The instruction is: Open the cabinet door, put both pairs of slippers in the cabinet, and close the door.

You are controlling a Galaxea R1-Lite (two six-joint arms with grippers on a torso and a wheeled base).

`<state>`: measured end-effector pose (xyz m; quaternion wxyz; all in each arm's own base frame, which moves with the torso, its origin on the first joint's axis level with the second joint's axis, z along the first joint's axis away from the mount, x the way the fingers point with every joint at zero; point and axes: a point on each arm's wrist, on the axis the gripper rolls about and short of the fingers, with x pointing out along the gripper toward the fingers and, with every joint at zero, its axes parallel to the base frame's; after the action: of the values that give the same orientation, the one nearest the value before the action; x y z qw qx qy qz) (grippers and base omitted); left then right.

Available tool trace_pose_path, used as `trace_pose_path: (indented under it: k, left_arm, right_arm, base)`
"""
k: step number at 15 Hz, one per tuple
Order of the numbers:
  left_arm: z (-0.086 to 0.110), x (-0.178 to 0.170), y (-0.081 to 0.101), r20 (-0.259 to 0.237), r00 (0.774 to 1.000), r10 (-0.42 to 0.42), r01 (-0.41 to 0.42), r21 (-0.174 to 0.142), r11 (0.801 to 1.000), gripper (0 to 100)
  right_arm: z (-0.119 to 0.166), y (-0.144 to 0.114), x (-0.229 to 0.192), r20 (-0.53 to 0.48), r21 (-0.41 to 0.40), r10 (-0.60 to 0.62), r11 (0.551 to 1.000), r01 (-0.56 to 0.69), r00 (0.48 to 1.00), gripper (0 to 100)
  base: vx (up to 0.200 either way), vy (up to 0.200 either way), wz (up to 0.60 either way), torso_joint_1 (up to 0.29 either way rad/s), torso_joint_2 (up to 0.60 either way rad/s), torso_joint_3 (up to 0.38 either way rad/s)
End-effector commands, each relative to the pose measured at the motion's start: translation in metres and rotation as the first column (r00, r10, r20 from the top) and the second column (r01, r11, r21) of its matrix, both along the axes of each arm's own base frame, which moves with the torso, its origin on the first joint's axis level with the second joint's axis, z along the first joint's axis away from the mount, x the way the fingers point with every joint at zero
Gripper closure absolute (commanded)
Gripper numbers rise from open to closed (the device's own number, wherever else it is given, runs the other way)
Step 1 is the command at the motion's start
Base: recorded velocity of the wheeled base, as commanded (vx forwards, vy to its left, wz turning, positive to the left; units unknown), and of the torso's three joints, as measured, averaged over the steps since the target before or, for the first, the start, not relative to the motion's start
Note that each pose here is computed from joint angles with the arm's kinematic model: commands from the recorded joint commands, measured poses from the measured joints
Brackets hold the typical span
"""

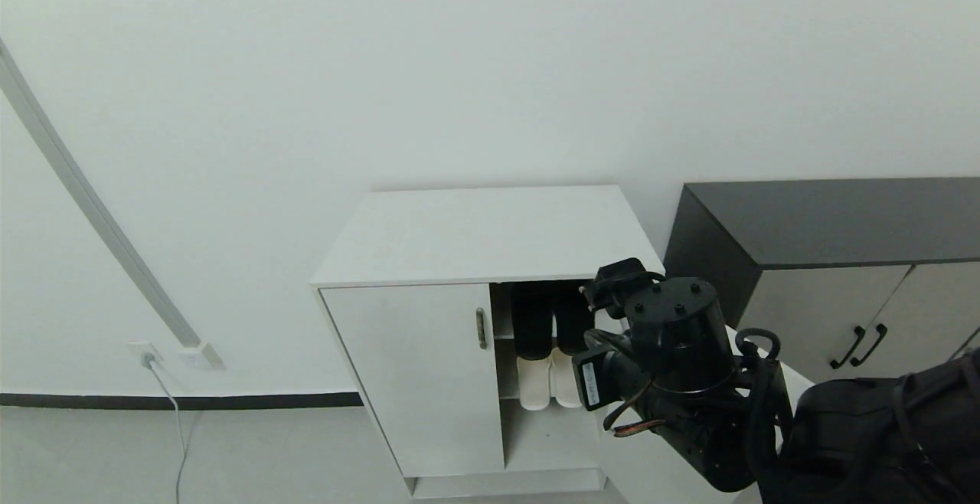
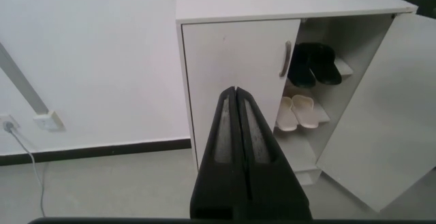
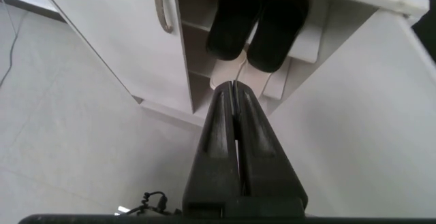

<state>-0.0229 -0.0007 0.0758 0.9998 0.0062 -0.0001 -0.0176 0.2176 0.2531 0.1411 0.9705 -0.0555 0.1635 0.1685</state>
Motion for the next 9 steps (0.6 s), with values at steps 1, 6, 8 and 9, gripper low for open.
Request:
trace_pose_path:
  k: [1, 6, 8, 9]
  left_arm:
    - [0.0, 0.0, 0.0, 0.0, 1.0, 0.001, -0.001, 0.0, 1.0, 100]
    - [0.0, 0.0, 0.0, 0.0, 1.0, 0.0, 0.0, 0.0, 1.0, 100]
    - [0.0, 0.0, 0.0, 0.0, 1.0, 0.0, 0.0, 0.0, 1.0, 100]
    - [0.0, 0.0, 0.0, 0.0, 1.0, 0.001, -0.001, 0.0, 1.0, 100]
  right_arm:
    - [-0.0034, -0.0003, -0.0002, -0.005, -0.009, 0.0, 1.0, 0.0, 1.0, 100]
    - [-0.0048, -0.0001, -0.0001, -0.008, -0.014, 0.0, 1.0, -0.001, 1.0, 100]
    - [-0.0053, -0.0004, -0.0003, -0.01, -0.016, 0.0, 1.0, -0.001, 1.0, 100]
    - [-0.0048, -0.0005, -0.0004, -0.009, -0.015, 0.0, 1.0, -0.001, 1.0, 100]
  base:
    - [0.0, 0.0, 0.0, 0.173, -0.38, -0.198]
    - [0.0, 0.0, 0.0, 0.079, -0.17, -0.091]
    - [0.0, 0.0, -0.3, 0.006, 0.0, -0.001]
    - [0.0, 0.0, -0.6, 0.007, 0.0, -0.002]
